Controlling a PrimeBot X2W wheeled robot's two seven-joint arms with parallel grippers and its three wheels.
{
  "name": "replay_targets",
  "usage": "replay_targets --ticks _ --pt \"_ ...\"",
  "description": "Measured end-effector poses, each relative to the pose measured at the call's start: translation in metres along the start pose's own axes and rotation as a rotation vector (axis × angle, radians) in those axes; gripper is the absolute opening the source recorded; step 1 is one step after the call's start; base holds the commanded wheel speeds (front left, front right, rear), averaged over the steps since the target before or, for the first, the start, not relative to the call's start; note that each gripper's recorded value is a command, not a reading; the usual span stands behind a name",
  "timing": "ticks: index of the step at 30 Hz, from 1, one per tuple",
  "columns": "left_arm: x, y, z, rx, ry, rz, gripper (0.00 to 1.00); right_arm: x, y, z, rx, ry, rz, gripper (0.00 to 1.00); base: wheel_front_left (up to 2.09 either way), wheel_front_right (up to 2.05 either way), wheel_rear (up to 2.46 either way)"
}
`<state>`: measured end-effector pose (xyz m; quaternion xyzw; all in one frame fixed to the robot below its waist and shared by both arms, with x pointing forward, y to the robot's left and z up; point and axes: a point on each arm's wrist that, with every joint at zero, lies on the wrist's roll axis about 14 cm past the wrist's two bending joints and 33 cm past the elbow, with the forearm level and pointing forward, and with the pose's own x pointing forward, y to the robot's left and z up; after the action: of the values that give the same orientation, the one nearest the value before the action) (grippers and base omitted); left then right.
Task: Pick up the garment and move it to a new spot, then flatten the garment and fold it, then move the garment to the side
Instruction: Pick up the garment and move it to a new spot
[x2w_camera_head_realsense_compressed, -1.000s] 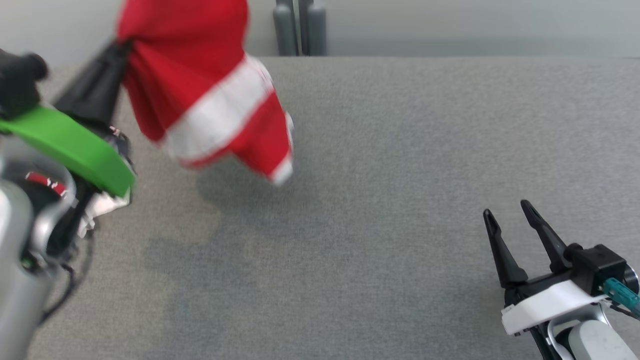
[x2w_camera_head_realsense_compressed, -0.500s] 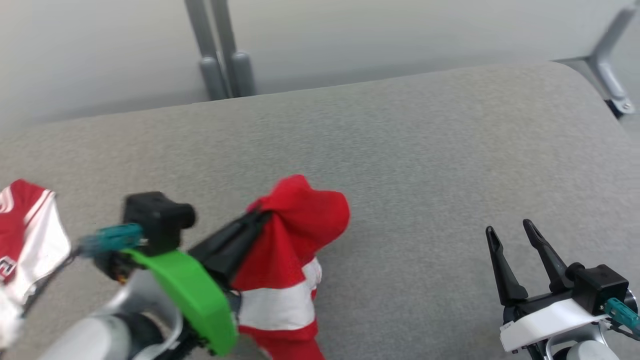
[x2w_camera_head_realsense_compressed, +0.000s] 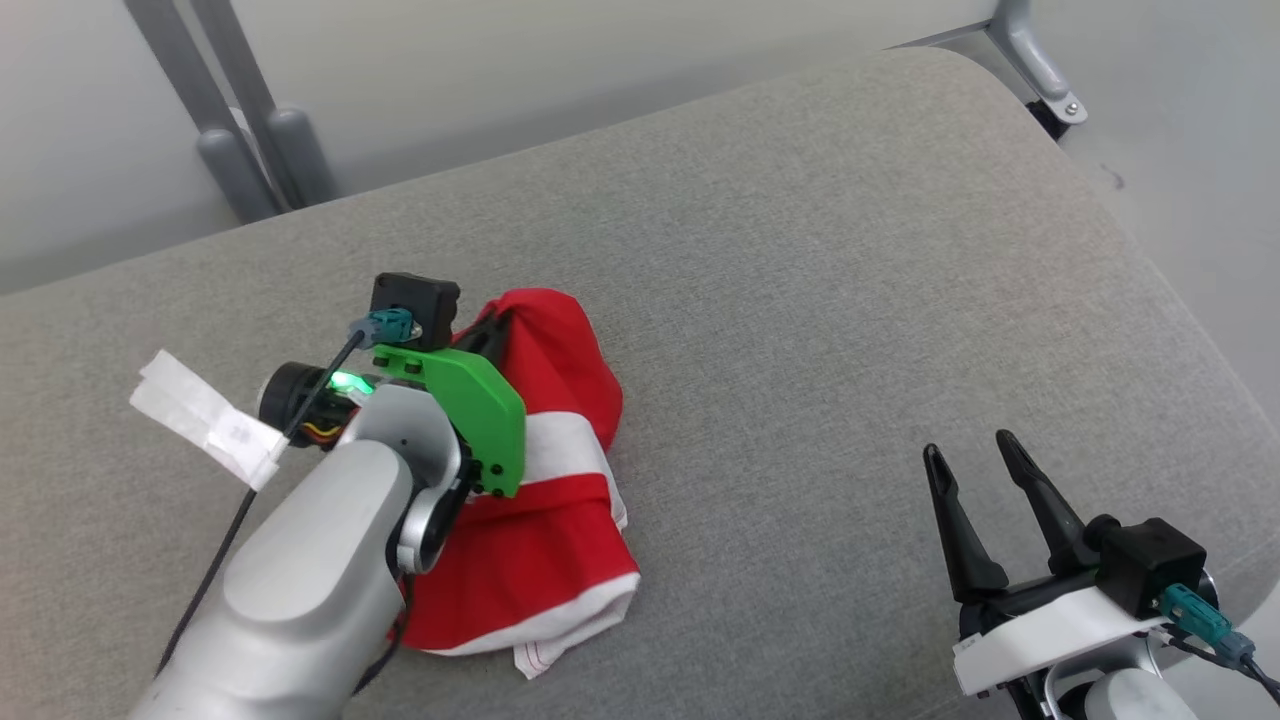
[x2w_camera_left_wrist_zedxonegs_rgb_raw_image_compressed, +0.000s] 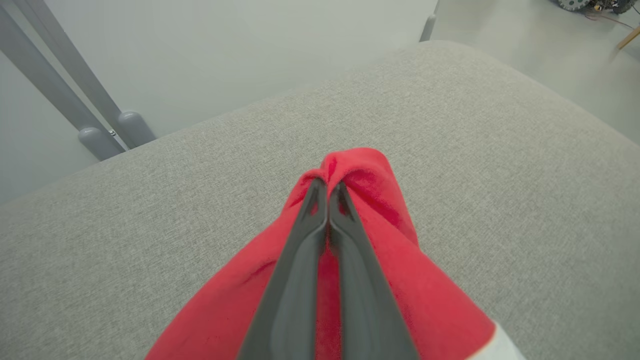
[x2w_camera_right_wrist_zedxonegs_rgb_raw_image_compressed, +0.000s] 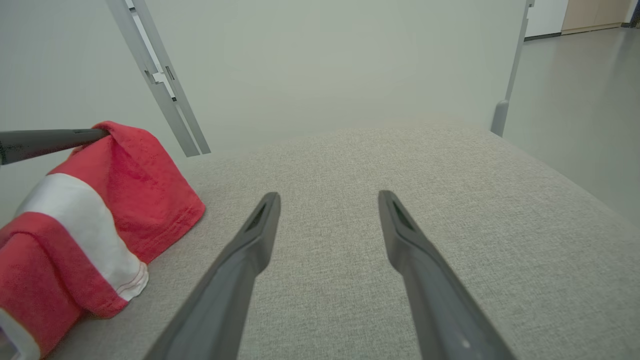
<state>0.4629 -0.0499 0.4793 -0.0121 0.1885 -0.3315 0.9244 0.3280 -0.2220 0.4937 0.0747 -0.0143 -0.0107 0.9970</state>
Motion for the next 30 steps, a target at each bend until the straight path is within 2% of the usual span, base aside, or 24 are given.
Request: replay_targets --ticks 1,2,3,9,13,21,26,30 --pt "0.007 0.008 -0.005 0.026 0.017 0.025 0.2 -0.001 -0.002 0.0 0.0 0.002 -0.008 1.0 0.0 0.0 0.0" --pt "0.011 0.013 -0.008 0.032 0.022 0.041 0.57 -0.002 -0.003 -0.001 0.0 0.004 -0.015 1.0 0.0 0.0 0.0" --pt "0.017 0.016 -0.011 0.022 0.026 0.051 1.0 -0.003 -0.006 -0.001 -0.002 0.006 -0.026 1.0 0.0 0.0 0.0" --pt "0.03 0.002 -0.009 -0.054 -0.046 -0.001 1.0 -0.014 -0.026 -0.005 -0.01 0.023 -0.093 1.0 0.0 0.0 0.0" --pt "0.016 0.025 0.005 -0.09 -0.173 0.071 1.0 -0.015 -0.028 -0.003 -0.013 0.018 -0.096 1.0 0.0 0.0 0.0" --pt "-0.058 0.059 -0.015 -0.172 -0.303 0.261 1.0 -0.014 -0.027 0.011 -0.043 -0.028 -0.068 1.0 0.0 0.0 0.0" --pt "-0.109 0.061 -0.043 -0.287 -0.321 0.351 1.0 -0.011 -0.02 0.011 -0.051 -0.03 -0.029 1.0 0.0 0.0 0.0" --pt "-0.149 0.069 -0.059 -0.31 -0.335 0.434 1.0 -0.008 -0.015 0.012 -0.043 -0.035 -0.013 1.0 0.0 0.0 0.0"
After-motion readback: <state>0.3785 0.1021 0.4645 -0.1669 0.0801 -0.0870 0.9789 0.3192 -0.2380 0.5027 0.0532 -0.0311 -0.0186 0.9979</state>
